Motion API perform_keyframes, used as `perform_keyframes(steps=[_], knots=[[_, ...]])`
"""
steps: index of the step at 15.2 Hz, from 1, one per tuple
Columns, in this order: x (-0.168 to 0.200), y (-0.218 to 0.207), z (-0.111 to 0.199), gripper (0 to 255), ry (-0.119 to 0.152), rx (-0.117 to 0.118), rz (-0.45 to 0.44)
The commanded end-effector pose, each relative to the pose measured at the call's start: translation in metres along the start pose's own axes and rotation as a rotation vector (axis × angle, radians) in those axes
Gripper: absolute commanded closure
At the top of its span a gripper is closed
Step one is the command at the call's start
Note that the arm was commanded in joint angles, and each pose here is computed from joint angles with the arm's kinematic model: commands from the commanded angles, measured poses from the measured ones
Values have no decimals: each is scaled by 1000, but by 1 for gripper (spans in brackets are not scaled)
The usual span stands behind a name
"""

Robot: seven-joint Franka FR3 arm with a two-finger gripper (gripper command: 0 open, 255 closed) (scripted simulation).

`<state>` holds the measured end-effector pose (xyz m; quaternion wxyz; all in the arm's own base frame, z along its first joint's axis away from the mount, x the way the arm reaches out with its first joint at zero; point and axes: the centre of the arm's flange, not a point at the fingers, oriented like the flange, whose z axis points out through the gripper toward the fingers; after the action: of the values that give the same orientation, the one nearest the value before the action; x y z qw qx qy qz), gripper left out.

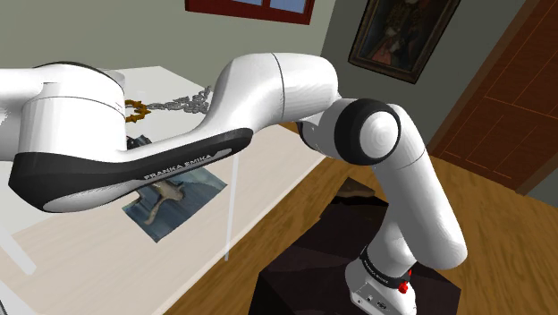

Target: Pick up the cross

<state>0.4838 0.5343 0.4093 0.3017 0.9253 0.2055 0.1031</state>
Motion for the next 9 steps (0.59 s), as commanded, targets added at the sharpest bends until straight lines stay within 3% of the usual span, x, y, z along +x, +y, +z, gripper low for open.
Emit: perform_keyframes(steps=[1,9], knots=[[0,-1,1,255,-1,1,-2],[2,15,-21,255,-1,1,-2]])
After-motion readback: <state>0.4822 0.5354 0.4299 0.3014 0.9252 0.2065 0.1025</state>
